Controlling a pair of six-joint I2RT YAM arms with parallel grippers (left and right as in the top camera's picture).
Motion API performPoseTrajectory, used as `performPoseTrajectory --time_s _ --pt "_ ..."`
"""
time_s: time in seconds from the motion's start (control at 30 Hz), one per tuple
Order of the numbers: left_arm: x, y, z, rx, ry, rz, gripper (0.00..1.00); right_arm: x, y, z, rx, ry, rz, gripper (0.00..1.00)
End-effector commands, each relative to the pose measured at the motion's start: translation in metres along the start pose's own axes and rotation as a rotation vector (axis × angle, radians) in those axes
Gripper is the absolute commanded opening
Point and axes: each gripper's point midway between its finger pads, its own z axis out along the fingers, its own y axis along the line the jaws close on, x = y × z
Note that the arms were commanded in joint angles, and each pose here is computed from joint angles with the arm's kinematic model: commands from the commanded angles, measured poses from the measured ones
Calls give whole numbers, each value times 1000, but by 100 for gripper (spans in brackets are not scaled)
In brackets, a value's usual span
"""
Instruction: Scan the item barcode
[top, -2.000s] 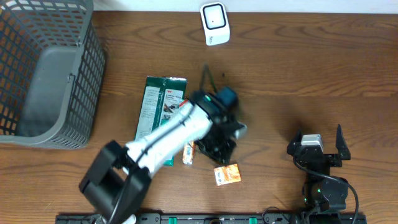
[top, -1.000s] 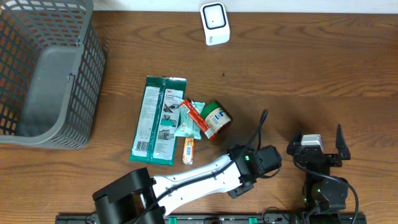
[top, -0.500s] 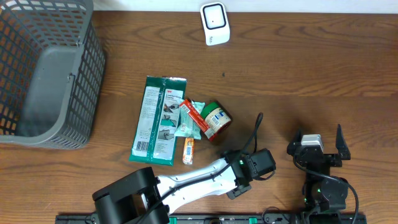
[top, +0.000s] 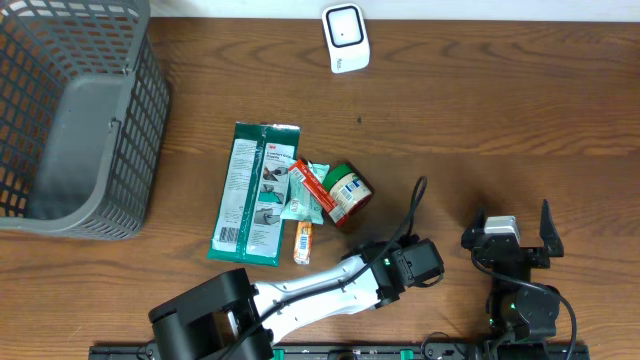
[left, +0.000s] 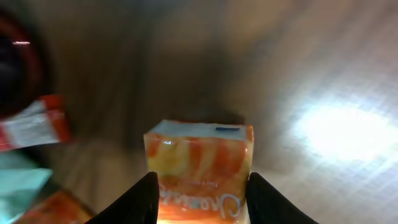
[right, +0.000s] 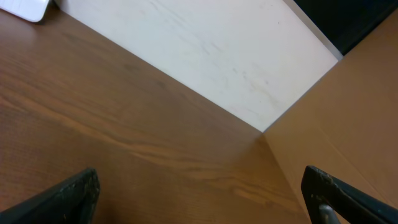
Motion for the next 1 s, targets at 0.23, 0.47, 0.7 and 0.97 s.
performPoseTrajectory --time_s 0.23,0.47,0.7,0.97 --pt "3 17 -5 -71 13 -68 41 1 0 0 1 4 -7 99" --pt "-5 17 -27 -37 -28 -263 43 1 0 0 1 3 -7 99" --pt "6 15 -17 -42 7 -371 47 1 0 0 1 4 -7 99" --pt "11 -1 -7 27 56 -367 47 1 0 0 1 4 -7 99"
